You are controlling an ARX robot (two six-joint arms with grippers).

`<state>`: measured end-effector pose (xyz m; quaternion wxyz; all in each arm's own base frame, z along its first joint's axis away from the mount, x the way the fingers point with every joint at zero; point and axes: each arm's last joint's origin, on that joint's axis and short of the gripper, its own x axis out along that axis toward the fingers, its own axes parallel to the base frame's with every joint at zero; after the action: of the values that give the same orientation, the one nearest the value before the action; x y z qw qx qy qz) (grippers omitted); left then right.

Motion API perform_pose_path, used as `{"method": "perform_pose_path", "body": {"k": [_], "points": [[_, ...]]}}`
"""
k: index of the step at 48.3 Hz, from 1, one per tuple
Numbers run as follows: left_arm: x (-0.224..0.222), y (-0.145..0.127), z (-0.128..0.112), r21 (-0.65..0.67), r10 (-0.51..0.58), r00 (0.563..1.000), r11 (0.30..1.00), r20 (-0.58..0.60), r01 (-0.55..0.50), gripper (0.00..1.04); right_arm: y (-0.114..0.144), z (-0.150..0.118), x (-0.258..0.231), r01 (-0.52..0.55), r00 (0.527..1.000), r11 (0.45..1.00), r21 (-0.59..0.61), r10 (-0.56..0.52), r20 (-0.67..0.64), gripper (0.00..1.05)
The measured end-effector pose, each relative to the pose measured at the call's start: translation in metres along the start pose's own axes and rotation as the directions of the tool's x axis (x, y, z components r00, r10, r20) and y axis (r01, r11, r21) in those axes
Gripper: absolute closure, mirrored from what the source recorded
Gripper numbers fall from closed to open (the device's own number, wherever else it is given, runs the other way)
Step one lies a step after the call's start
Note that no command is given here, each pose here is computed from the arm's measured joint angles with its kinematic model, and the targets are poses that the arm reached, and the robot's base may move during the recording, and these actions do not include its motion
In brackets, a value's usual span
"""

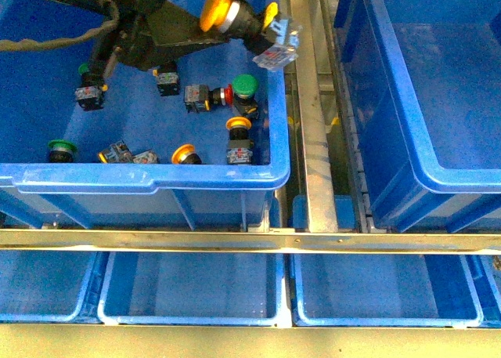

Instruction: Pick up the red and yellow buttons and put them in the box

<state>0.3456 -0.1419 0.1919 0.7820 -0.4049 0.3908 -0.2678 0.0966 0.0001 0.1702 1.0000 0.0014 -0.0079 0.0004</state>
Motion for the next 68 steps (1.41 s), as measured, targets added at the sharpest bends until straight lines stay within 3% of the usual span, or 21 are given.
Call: {"method": "perform_pose_path", "body": {"k": [15,33,47,50,53,59,63,68], "points": [[0.042,-0.02,-0.038,-0.063,-0.084,0.991,0.995,-0.102,0.078,0.71,0.0,0.0,0.0,0.0,1.0,1.0,0.0,0.0,0.0,0.06],[0.077,-0.039,-0.073,-0.084,-0.072,0.986,0.995,-0.151,0.06,0.71,0.0,0.0,0.0,0.0,1.0,1.0,0.0,0.0,0.0,0.06],[0.089,-0.049,-0.074,-0.088,-0.07,0.988,0.994,-0.137,0.058,0.71,0.0,0.0,0.0,0.0,1.0,1.0,0.0,0.0,0.0,0.06],[0.09,-0.051,-0.074,-0.086,-0.075,0.988,0.994,-0.136,0.063,0.71,0.001,-0.003,0.001,0.054,0.991,0.999,-0.007,-0.055,-0.12,0.06],[0.091,-0.051,-0.073,-0.086,-0.076,0.988,0.994,-0.135,0.065,0.71,0.003,-0.002,0.004,0.098,0.95,0.993,-0.064,-0.113,-0.292,0.06],[0.091,-0.053,-0.073,-0.084,-0.081,0.988,0.994,-0.134,0.07,0.71,0.017,-0.006,0.025,-0.04,0.909,0.986,-0.159,-0.03,-0.415,0.06],[0.091,-0.054,-0.074,-0.083,-0.081,0.987,0.994,-0.136,0.071,0.71,0.028,-0.01,0.046,-0.181,0.906,0.954,-0.239,0.067,-0.418,0.06],[0.091,-0.053,-0.073,-0.083,-0.082,0.988,0.994,-0.134,0.072,0.71,0.039,-0.013,0.072,-0.282,0.909,0.909,-0.307,0.151,-0.389,0.06]]}}
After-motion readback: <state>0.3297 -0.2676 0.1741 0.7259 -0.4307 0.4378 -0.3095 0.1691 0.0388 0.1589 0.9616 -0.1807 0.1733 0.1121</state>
